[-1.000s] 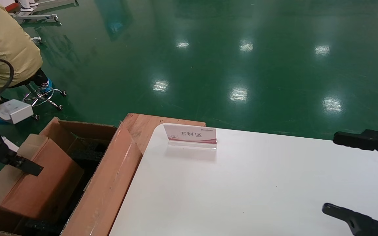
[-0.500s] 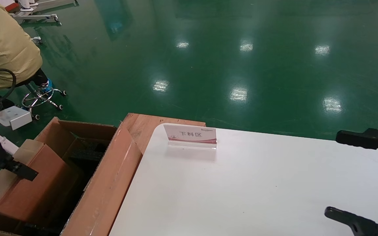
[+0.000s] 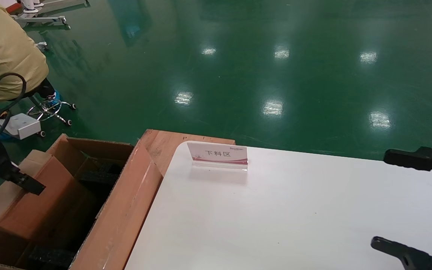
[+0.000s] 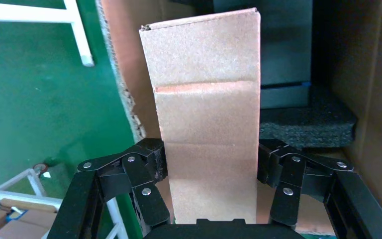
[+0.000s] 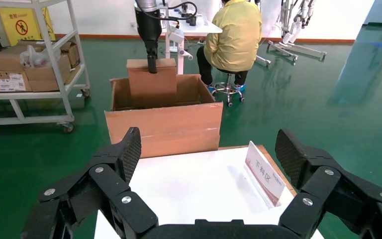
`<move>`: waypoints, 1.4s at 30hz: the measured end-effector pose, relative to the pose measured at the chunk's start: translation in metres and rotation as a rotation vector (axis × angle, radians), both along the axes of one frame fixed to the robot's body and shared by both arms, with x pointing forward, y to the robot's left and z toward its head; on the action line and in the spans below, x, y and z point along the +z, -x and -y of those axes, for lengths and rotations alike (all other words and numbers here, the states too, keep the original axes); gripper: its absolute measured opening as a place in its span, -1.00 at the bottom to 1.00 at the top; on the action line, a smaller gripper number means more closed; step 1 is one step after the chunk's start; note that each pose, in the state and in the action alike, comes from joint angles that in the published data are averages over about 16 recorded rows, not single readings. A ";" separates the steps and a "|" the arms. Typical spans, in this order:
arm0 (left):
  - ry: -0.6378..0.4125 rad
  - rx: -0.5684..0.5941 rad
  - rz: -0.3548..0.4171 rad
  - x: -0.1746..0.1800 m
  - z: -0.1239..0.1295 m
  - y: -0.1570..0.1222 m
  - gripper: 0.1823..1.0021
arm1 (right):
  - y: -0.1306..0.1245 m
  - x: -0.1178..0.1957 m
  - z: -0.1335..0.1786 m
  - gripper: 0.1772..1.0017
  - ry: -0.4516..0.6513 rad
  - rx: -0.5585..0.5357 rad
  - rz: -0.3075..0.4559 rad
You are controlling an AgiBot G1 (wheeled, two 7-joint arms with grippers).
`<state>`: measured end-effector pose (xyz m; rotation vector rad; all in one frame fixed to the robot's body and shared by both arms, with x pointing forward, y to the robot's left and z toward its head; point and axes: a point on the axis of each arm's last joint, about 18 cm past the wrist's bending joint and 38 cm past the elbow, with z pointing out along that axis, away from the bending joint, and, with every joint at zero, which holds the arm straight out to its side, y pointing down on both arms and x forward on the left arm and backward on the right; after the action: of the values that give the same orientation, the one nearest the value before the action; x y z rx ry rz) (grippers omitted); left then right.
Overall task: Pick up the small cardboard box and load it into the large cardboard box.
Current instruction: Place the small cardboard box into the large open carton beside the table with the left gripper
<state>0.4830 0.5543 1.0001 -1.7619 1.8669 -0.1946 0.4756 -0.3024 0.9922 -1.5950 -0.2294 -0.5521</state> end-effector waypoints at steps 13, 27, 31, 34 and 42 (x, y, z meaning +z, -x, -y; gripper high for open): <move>-0.024 0.011 -0.032 -0.005 -0.015 -0.014 -0.79 | 0.000 0.000 0.000 1.00 0.000 0.000 0.000; -0.044 0.036 -0.043 -0.015 -0.036 -0.028 -0.79 | 0.000 0.000 0.000 1.00 0.000 0.000 0.000; -0.054 0.039 -0.036 -0.014 -0.041 -0.033 -0.79 | 0.000 0.000 0.000 1.00 0.000 0.000 0.000; -0.061 0.040 -0.030 -0.012 -0.044 -0.037 -0.79 | 0.000 0.000 0.000 1.00 0.000 0.000 0.000; -0.078 0.042 -0.021 -0.009 -0.050 -0.044 -0.79 | 0.000 0.000 0.000 1.00 0.000 0.000 0.000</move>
<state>0.5273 0.6039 0.9911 -1.7542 1.8254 -0.0863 0.4756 -0.3024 0.9922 -1.5950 -0.2294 -0.5521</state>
